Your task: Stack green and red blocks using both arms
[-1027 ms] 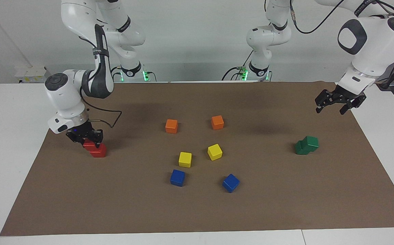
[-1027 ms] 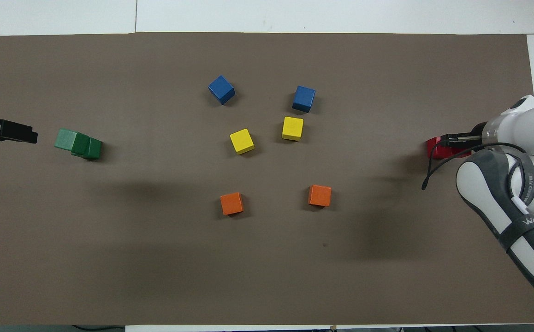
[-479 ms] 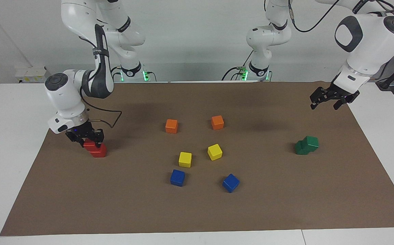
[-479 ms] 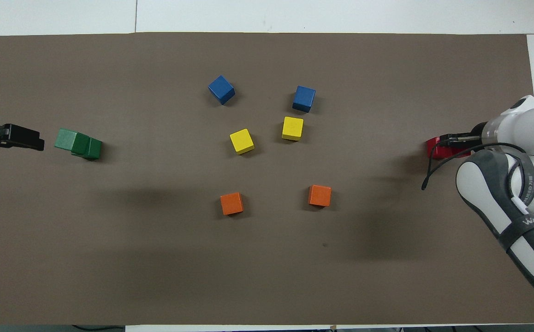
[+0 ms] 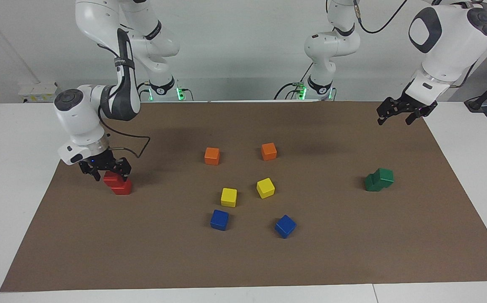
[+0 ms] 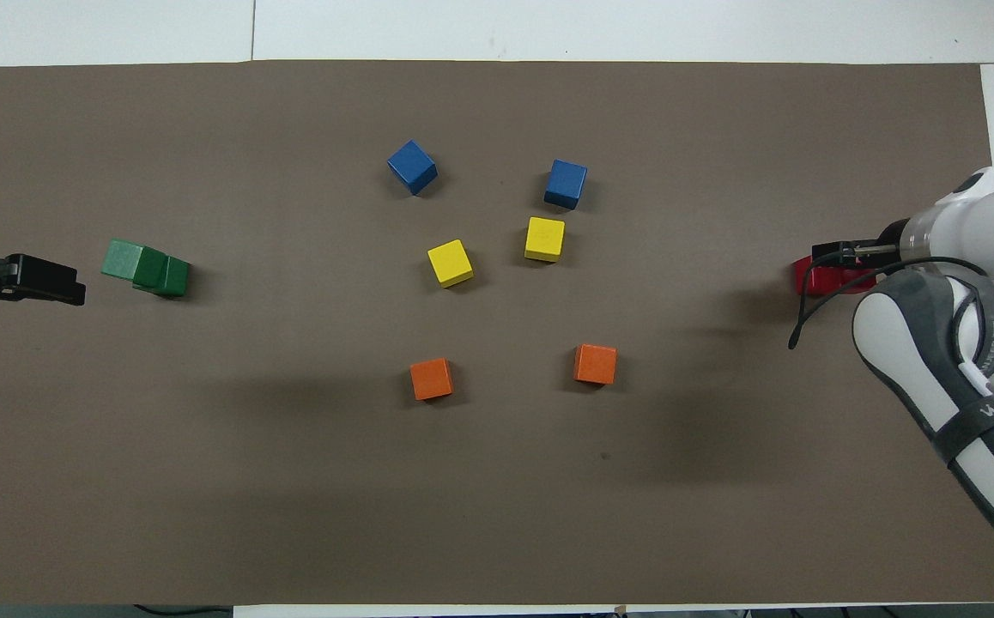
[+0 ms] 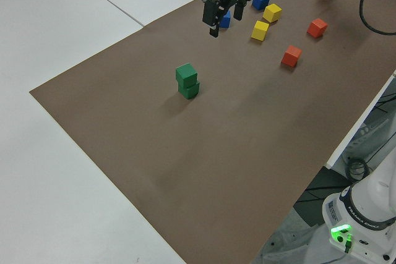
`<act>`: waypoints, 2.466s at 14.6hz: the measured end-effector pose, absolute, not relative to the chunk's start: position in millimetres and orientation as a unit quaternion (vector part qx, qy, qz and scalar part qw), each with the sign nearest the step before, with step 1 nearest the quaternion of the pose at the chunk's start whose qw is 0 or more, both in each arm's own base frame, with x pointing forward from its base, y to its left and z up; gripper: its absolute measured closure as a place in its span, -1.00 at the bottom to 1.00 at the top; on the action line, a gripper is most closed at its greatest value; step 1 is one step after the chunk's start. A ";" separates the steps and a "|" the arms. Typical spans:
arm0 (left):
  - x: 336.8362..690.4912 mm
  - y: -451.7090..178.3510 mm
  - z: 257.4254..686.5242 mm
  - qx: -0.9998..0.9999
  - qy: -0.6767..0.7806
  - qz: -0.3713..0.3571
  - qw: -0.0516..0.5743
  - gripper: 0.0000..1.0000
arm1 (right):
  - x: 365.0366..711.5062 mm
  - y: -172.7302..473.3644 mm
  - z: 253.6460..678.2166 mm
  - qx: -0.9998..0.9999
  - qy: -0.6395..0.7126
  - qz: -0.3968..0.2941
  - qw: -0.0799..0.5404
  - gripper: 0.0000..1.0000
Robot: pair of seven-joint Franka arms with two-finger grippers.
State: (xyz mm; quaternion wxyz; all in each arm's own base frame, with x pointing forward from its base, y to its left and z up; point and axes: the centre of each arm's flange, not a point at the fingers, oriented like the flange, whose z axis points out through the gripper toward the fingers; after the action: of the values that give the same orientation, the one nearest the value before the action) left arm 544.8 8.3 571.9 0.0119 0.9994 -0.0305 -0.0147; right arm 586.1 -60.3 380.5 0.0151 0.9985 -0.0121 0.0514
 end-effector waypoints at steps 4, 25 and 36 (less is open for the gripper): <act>550.0 -0.3 575.1 0.999 -0.034 0.006 0.011 -1.00 | 598.1 -40.1 477.9 1.000 0.004 0.015 0.012 -1.00; 550.9 -7.4 588.3 0.999 -0.028 -0.008 0.012 -1.00 | 533.0 -14.3 610.1 0.999 0.022 -0.034 0.007 -1.00; 551.1 -44.7 599.1 0.999 -0.031 0.006 0.011 -1.00 | 530.4 -17.7 609.6 0.999 0.019 -0.040 0.006 -1.00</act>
State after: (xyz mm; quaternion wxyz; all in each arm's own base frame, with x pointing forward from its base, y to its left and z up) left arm 551.1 -44.7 599.1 0.0113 0.9994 -0.0307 0.0056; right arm 530.4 -17.7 609.6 0.0061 0.9990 0.0191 -0.0399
